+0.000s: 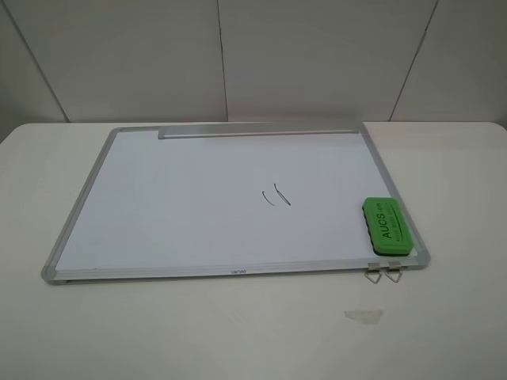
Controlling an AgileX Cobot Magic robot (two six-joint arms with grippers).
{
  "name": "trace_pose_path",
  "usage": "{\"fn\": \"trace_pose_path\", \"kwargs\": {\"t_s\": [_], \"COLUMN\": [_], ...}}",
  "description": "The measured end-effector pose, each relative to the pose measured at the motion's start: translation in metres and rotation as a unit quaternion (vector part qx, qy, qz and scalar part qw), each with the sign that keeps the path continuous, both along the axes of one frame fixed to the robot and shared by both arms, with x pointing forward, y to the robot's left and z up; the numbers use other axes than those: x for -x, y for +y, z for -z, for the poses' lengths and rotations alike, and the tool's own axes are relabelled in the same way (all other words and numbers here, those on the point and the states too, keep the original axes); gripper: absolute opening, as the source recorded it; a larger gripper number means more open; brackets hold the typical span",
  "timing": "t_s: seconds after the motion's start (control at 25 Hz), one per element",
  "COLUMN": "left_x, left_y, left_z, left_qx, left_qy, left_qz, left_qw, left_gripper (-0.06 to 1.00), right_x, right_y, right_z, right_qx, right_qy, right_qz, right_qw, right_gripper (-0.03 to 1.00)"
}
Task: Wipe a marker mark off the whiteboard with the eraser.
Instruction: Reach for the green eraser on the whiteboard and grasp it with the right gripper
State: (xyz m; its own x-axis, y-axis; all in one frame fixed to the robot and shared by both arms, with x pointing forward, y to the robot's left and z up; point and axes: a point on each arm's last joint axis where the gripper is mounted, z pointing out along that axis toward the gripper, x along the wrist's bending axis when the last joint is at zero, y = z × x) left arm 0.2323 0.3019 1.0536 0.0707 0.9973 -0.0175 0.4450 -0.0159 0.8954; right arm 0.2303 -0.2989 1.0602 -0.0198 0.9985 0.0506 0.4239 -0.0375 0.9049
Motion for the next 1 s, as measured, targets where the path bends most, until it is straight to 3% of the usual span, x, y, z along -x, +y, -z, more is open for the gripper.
{"fn": "trace_pose_path", "kwargs": {"t_s": [1.0], "left_x": [0.0], "left_y": [0.0], "left_z": [0.0], "left_qx": [0.0], "left_qy": [0.0], "left_qz": [0.0], "left_qw": [1.0], "left_gripper": [0.68], "right_x": [0.0], "right_y": [0.0], "right_z": [0.0], "right_qx": [0.0], "right_qy": [0.0], "right_qz": [0.0], "right_qw": [1.0], "right_gripper": [0.81]}}
